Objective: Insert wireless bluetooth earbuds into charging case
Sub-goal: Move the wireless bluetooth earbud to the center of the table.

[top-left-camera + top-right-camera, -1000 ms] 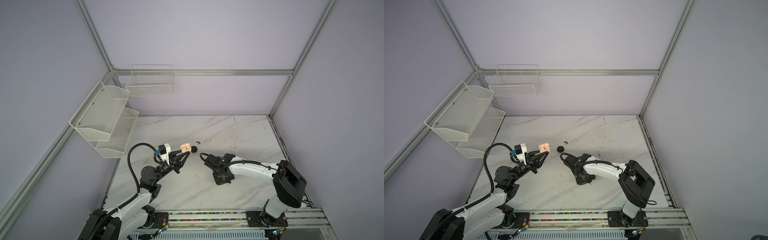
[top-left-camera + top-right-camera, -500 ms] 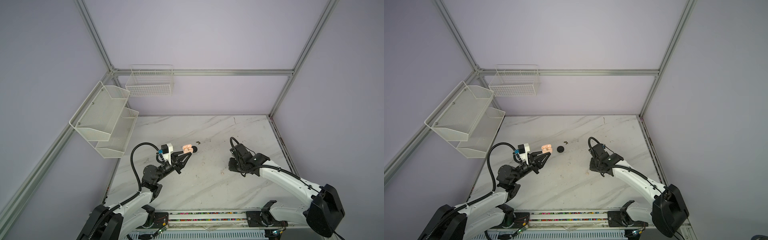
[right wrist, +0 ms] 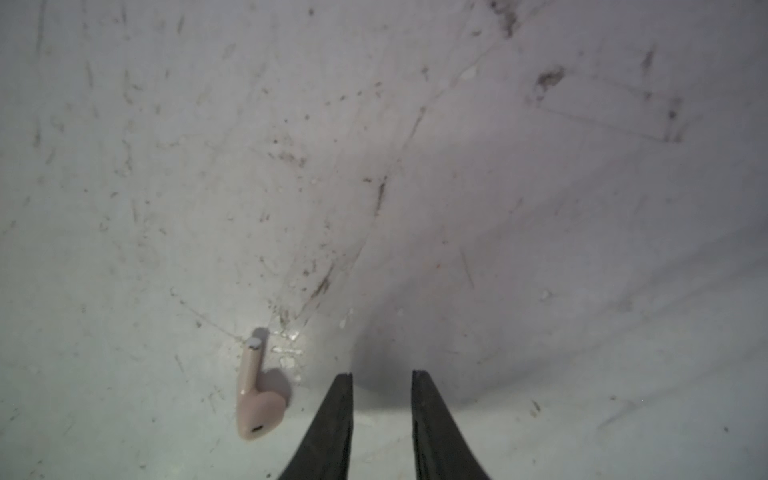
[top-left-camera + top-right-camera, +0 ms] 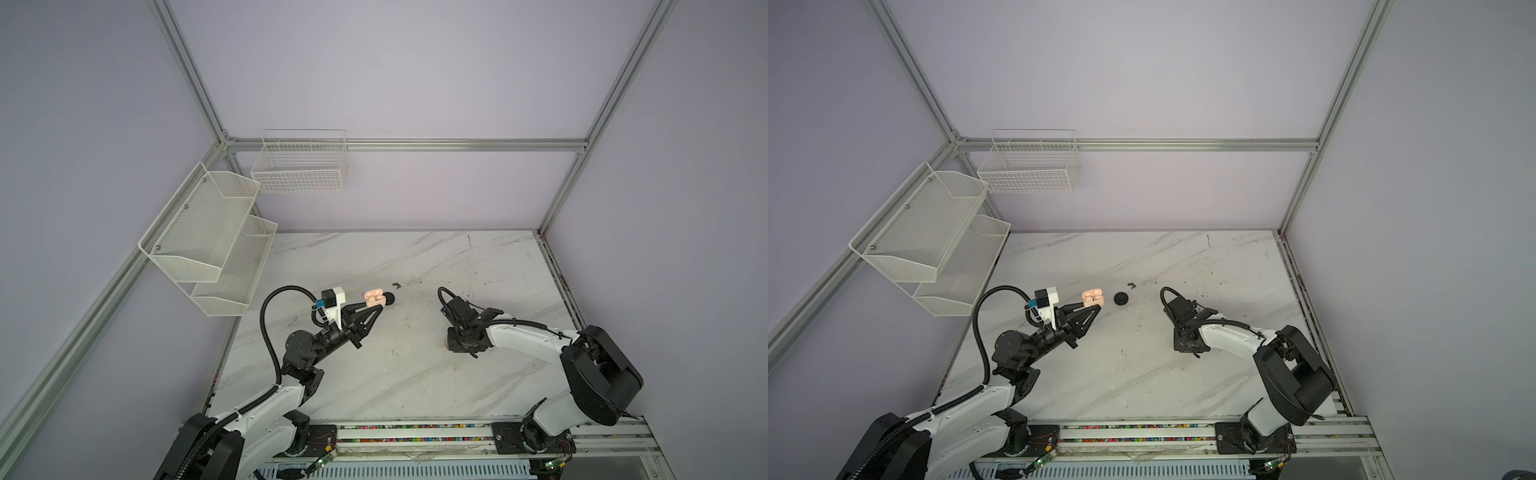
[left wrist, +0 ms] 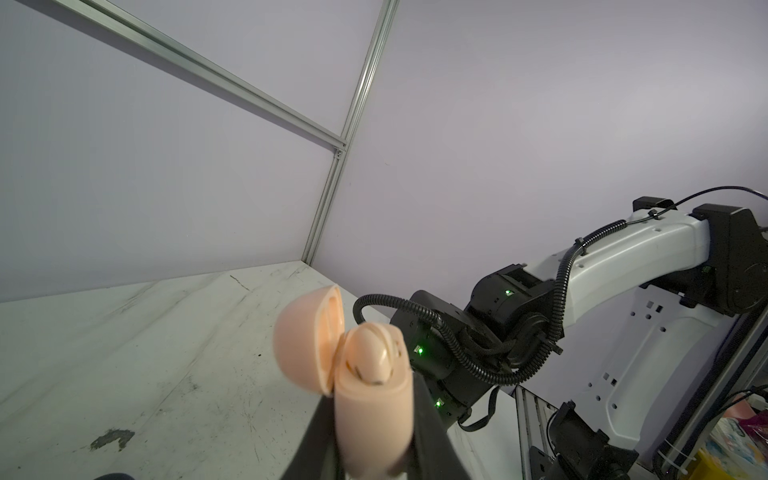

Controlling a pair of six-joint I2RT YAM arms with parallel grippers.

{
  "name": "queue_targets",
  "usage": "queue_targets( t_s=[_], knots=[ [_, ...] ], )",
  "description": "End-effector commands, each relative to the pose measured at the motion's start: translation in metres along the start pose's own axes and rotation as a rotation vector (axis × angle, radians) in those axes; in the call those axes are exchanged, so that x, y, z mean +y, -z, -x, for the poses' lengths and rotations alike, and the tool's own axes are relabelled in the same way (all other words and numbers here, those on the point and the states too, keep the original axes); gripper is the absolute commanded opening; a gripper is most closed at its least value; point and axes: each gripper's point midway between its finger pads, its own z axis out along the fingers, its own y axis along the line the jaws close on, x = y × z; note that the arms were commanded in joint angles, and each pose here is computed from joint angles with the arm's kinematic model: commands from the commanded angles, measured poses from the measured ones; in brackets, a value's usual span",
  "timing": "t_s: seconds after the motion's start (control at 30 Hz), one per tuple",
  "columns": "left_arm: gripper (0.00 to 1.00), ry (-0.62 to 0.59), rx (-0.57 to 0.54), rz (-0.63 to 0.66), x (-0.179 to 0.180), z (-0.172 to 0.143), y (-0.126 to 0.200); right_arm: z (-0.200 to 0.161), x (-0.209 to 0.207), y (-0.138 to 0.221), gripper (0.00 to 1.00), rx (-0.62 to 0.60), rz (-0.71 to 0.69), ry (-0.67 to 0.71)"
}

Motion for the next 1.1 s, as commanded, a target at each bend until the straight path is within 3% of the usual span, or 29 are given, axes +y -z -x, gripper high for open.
queue_targets(
  t_s=[0.0, 0.6, 0.87, 1.07],
  knots=[
    [0.00, -0.037, -0.048, -0.023, -0.009, 0.018, -0.004, 0.000, 0.016, -0.004, 0.28, -0.021, 0.015, 0.024],
    [0.00, -0.020, -0.041, -0.027, -0.008, 0.016, -0.004, 0.004, 0.084, -0.012, 0.29, -0.041, 0.085, 0.124],
    [0.00, -0.016, -0.038, -0.025, -0.007, 0.015, -0.005, -0.003, 0.103, -0.013, 0.41, -0.026, 0.105, 0.159],
    [0.00, -0.015, -0.040, -0.022, -0.007, 0.015, -0.004, -0.006, 0.122, -0.007, 0.43, -0.032, 0.124, 0.200]
  ],
)
